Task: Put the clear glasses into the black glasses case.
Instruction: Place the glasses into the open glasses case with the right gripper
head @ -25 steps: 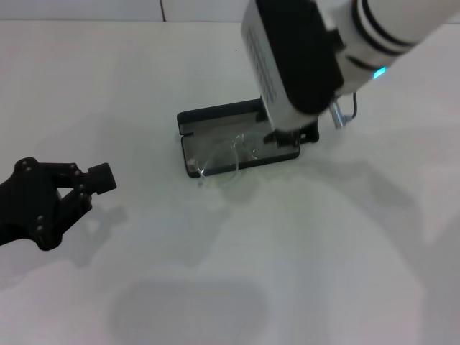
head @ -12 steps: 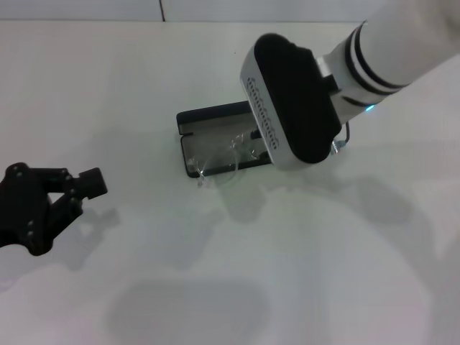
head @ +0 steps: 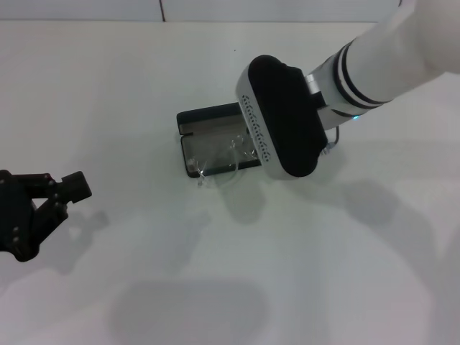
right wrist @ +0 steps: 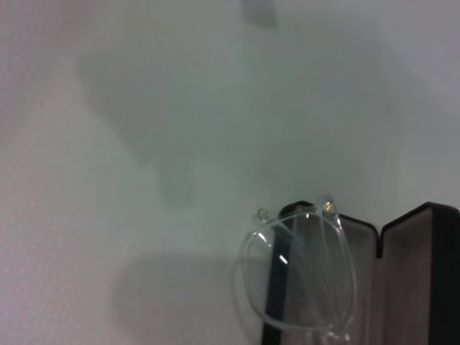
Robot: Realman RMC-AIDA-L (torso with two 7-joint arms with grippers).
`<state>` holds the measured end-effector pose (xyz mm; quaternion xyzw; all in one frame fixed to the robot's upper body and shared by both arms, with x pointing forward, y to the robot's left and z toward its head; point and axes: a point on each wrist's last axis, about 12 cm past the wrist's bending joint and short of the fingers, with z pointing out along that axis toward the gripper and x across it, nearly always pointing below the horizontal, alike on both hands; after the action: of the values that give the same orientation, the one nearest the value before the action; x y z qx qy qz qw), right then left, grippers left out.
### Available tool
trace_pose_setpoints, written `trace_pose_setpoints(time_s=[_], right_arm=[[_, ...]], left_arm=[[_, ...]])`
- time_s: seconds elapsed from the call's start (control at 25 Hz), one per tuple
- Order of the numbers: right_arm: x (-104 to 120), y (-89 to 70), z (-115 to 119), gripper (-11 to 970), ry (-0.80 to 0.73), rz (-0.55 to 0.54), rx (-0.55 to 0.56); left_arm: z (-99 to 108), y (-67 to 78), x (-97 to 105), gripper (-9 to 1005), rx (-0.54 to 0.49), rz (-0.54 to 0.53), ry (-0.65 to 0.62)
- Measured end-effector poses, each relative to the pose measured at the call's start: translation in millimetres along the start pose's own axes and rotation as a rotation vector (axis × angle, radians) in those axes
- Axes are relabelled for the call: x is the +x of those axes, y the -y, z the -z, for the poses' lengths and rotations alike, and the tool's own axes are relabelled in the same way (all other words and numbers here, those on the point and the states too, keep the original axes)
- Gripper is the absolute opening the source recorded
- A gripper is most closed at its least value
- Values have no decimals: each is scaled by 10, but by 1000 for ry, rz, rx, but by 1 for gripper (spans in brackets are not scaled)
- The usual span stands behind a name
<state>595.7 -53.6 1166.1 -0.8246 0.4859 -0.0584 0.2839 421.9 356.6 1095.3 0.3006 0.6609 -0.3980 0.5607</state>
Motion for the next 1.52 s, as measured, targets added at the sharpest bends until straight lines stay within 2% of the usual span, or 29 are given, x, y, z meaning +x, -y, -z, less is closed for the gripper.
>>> trace_pose_setpoints(time_s=[0.88, 1.52], right_arm=[[-38, -93, -234, 276, 37, 30, 94], [-48, -124, -328, 275, 51, 35, 119]], left_arm=[[-57, -29, -35, 45, 13, -3, 8], [-100, -48, -57, 44, 27, -10, 9]])
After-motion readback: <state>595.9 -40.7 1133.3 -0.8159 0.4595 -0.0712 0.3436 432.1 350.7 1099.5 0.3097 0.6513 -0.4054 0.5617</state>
